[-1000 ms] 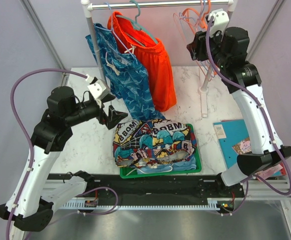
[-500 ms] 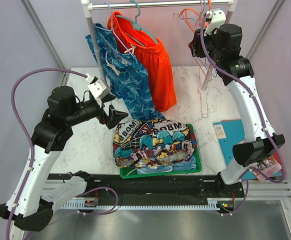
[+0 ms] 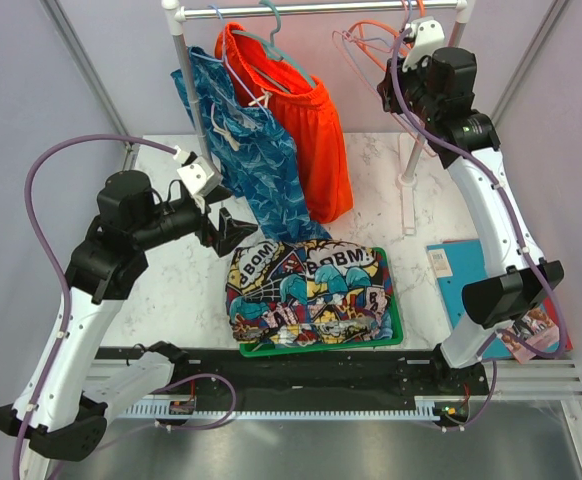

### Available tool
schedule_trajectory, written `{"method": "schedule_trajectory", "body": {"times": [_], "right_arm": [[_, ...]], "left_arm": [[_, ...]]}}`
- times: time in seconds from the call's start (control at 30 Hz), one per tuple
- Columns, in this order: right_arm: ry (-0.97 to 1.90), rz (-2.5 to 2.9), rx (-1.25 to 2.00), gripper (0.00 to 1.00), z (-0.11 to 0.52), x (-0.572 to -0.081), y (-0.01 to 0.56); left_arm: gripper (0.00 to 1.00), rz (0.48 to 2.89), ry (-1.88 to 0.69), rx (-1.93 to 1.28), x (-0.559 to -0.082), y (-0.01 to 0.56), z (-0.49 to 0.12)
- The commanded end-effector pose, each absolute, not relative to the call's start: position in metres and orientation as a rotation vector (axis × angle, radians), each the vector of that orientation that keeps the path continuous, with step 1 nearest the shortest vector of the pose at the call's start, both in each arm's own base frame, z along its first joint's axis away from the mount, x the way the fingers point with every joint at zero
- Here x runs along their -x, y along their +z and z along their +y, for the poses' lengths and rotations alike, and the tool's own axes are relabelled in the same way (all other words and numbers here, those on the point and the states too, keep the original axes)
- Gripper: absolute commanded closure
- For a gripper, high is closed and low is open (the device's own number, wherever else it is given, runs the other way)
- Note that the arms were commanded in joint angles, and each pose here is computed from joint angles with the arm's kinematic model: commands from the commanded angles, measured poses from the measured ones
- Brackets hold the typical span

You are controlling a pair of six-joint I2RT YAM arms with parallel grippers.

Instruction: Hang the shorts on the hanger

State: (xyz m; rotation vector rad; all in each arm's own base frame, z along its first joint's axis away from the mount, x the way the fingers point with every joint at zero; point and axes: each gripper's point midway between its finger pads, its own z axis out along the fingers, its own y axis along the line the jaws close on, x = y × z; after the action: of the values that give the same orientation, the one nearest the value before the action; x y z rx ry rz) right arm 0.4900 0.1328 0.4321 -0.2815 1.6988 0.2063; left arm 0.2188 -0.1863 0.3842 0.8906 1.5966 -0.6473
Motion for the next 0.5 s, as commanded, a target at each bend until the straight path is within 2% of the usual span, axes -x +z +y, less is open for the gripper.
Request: {"method": "schedule_trajectory", "body": {"times": [0.0,0.1,0.13,0.2,0.23,0.37,0.47], "right_arm": [[0.231,1.633,0.288,0.60,0.137,-0.491,0.453],[0.251,1.631,0.290,0.67,0.139,-0.489,0.455],[0.253,1.629,0.282,0.66,0.139,-0.488,0.456],[0.255,1.611,0.279,0.56,0.137,-0.482,0.465],[0.256,1.604,0.275,0.54,0.136,-0.479,0.469],[0.240,1.593,0.254,0.56,0.129,-0.464,0.484],[0.202,1.593,0.241,0.50,0.119,-0.453,0.490]], "left_arm": [[0.05,1.561,-0.682,-0.892,-0.217,0.391,-0.191],[0.05,1.563,-0.681,-0.893,-0.218,0.390,-0.191],[0.05,1.562,-0.683,-0.894,-0.218,0.390,-0.191],[0.05,1.560,-0.683,-0.893,-0.218,0.391,-0.191],[0.05,1.560,-0.684,-0.894,-0.217,0.391,-0.191],[0.05,1.552,-0.681,-0.895,-0.216,0.393,-0.191],[0.05,1.545,-0.685,-0.897,-0.214,0.396,-0.191]]}}
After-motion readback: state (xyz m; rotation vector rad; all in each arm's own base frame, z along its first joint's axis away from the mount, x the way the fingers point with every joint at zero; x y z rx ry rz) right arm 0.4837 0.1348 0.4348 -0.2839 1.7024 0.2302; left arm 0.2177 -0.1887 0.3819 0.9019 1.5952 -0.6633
